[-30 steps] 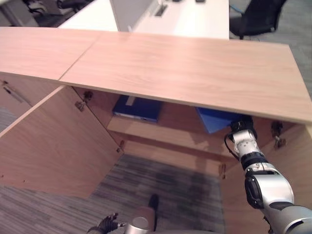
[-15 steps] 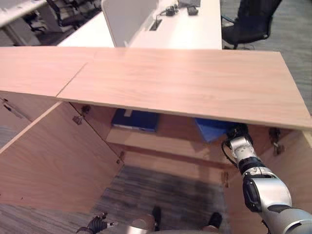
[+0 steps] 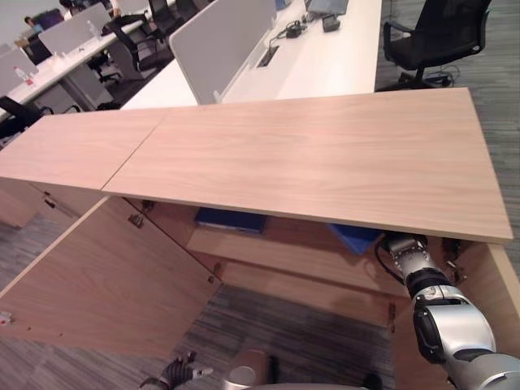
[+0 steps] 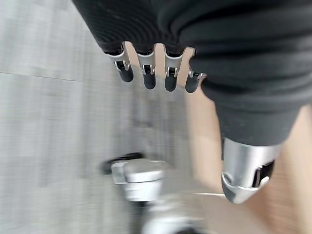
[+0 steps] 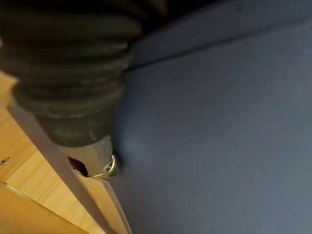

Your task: Put the empty folder in the office cabinet

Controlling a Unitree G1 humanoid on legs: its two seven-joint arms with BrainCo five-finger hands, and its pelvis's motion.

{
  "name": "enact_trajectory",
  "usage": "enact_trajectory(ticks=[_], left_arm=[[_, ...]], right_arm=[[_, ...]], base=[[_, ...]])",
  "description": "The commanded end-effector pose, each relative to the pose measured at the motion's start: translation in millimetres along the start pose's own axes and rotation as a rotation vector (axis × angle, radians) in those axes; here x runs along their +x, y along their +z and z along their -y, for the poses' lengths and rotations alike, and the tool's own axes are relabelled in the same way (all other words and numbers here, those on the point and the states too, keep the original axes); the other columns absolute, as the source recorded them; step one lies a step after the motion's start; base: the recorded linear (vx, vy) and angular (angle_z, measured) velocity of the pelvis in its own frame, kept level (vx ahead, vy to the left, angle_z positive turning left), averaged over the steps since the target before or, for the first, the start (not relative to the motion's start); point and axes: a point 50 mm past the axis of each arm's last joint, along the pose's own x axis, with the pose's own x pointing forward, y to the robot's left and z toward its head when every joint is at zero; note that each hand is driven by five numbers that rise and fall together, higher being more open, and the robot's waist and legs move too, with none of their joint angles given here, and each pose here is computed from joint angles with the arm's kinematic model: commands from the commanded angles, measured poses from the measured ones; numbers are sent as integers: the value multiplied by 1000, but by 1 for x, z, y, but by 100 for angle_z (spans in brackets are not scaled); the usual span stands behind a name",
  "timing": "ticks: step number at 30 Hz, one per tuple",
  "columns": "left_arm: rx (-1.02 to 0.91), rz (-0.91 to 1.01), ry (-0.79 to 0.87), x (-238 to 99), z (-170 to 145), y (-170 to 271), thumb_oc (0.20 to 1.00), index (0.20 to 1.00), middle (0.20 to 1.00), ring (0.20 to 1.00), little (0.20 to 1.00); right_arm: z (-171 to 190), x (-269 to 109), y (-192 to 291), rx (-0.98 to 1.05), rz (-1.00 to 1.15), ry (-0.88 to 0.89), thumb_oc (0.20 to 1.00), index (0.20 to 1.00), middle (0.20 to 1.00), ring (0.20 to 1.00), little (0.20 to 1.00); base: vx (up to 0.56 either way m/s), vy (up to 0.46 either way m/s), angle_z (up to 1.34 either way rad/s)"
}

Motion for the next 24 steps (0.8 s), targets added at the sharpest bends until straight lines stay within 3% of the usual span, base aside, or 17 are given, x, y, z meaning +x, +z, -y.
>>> enact_trajectory(ticks=[1,11,24], left_arm=[[69,-29,44,-10,-25,-11,1000,1000,1000,1000,1000],[94,-90,41,-16,-19,-36,1000,1000,1000,1000,1000],[234,-4,-84,-10,9,-17,1000,1000,1000,1000,1000]], right_arm=[[-11,-8,93,104,363,71,200,200,200,200,200],[-18,-2,77,200,319,52,200,200,200,200,200],[-74,-6,113,502,439,138,200,200,200,200,200]], base=[[179,81,5],[120,33,-43],[-16,63,0]])
